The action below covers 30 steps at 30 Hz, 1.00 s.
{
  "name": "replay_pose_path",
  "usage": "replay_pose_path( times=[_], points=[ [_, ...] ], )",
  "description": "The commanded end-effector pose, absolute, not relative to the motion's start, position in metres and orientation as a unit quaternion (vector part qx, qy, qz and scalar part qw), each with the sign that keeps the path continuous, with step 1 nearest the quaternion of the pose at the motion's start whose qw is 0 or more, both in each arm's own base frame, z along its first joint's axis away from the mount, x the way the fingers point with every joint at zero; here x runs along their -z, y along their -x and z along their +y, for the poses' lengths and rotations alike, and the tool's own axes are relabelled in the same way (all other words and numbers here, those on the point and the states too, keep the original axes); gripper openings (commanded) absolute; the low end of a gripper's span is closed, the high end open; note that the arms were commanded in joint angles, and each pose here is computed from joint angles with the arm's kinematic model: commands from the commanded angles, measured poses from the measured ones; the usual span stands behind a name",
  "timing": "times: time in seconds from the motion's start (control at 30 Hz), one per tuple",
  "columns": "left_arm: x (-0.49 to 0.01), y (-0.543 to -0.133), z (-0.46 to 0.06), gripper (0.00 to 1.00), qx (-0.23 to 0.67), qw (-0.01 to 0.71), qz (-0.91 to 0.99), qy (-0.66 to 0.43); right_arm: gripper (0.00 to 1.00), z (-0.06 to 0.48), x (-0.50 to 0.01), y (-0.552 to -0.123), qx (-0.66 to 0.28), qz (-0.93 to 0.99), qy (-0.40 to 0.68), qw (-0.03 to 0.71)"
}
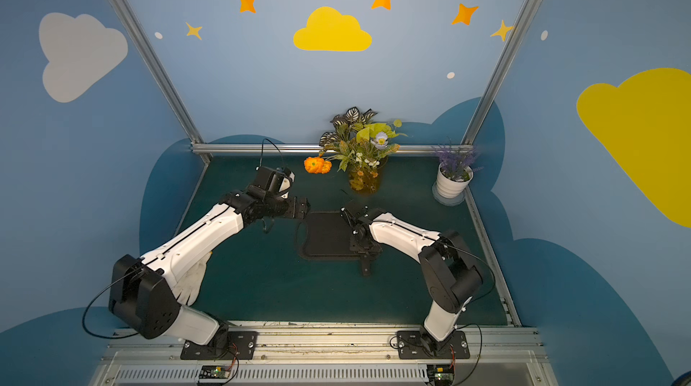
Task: Align the knife with the edge of the cutting board
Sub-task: Place the knife at the edge of the cutting board.
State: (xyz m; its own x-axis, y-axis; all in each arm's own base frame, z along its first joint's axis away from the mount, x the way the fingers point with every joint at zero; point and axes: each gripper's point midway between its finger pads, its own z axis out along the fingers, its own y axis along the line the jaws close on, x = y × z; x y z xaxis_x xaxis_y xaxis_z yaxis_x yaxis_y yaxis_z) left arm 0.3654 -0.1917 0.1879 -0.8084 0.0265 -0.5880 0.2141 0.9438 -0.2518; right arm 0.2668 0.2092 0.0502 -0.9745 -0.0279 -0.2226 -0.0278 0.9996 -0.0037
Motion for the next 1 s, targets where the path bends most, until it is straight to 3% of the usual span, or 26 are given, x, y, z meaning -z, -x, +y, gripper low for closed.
replay_pose_path(
  times=[0.0, 0.97],
  points=[
    [-0.2, -0.365, -0.196, 1.0, 0.163, 0.311, 0.934, -0.07, 0.0, 0.209, -0.053, -0.27, 0.016, 0.993, 0.008, 0.121],
    [-0.199, -0.366, -0.194, 1.0, 0.157, 0.312, 0.934, -0.071, 0.01, 0.211, -0.015, -0.257, 0.017, 0.996, 0.0, 0.086]
  ],
)
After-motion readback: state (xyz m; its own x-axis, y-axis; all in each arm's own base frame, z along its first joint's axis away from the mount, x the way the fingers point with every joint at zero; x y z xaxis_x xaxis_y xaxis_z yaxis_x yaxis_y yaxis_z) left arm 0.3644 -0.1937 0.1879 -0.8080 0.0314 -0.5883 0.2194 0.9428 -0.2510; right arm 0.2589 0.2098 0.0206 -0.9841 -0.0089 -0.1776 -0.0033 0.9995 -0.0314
